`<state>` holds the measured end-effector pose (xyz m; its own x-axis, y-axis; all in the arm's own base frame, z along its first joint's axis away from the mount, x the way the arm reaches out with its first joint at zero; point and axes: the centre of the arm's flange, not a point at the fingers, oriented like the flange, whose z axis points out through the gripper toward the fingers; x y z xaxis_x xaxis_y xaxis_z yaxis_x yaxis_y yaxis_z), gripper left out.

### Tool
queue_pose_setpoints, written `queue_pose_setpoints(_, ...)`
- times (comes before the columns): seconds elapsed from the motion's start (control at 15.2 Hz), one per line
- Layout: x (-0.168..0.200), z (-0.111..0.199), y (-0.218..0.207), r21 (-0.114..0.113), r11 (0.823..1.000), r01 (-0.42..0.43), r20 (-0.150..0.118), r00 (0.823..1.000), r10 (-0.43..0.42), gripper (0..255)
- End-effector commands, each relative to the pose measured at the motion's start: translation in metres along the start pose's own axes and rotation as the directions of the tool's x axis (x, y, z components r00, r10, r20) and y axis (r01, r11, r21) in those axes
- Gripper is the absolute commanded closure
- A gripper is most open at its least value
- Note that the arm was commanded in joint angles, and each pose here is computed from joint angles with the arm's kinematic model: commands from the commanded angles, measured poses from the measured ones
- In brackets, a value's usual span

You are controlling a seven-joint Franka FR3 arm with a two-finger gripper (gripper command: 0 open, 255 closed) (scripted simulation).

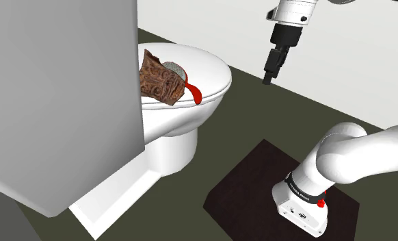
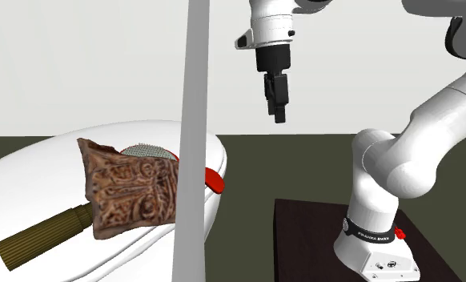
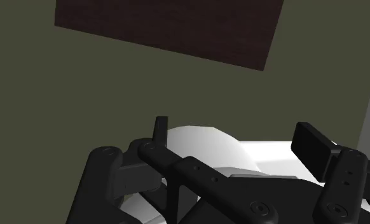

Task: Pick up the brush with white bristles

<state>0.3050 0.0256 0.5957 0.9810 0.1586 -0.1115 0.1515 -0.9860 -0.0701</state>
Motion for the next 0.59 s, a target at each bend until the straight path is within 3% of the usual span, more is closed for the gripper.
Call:
queue_pose_setpoints(0.0, 0.0, 0.0, 0.0, 0.0, 1.0, 0.0, 0.0, 1.0, 0.0, 0)
queue_pose_setpoints(0.53, 0.063, 0.008, -0.04, 0.181, 0.983, 0.002, -0.107, 0.994, 0.018, 0)
